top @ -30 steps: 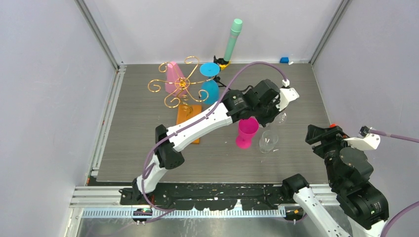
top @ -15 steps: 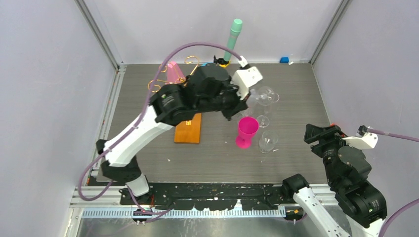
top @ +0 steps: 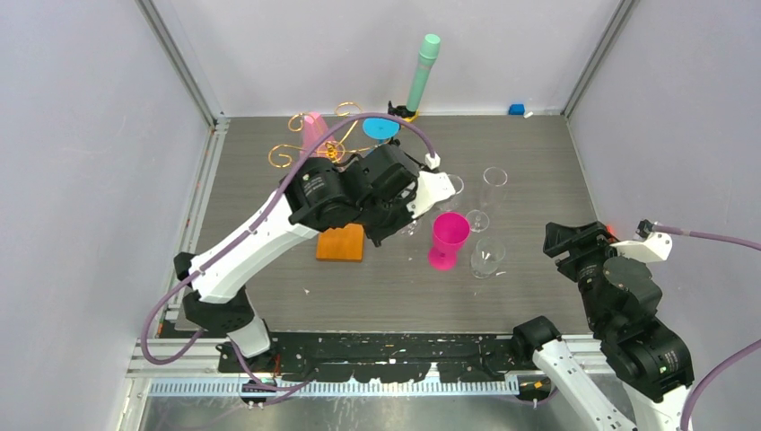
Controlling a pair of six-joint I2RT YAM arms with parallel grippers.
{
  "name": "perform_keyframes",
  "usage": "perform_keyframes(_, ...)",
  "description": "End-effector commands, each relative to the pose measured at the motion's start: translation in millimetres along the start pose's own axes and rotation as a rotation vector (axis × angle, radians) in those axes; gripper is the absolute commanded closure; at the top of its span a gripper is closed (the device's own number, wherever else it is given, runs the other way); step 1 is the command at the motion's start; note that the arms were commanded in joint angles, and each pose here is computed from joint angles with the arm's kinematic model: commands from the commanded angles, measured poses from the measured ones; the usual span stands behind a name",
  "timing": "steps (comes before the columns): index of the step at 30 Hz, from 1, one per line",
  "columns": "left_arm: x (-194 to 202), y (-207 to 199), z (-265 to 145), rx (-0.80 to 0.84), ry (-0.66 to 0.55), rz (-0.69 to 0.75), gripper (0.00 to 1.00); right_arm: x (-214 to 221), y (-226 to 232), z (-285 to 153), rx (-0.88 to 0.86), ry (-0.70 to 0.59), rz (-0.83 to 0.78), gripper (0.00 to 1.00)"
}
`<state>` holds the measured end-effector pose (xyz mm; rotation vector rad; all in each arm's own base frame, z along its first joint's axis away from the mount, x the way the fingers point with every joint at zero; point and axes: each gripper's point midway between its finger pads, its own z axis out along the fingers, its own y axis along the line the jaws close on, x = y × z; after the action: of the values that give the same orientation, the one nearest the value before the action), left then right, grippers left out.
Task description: Take the wine glass off the wine glass rack
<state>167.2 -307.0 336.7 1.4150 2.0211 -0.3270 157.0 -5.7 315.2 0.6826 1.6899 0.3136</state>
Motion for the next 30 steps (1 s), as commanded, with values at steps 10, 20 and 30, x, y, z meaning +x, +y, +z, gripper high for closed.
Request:
perform_keyframes(10, 49, -43, 68, 0.199, 0.345, 0.246, 1.0, -8, 7, 1, -0.019, -0.03, 0.03, 0.35)
perform_keyframes(20, 53, -60, 92, 0.3, 0.384, 0.278, 1.0, -10, 2, -2, -0.013, -0.045, 0.032, 0.35)
perform_keyframes(30, 57, -58, 110, 0.311, 0.41, 0.326, 1.0, -7, 5, -2, -0.026, -0.032, 0.047, 0.35)
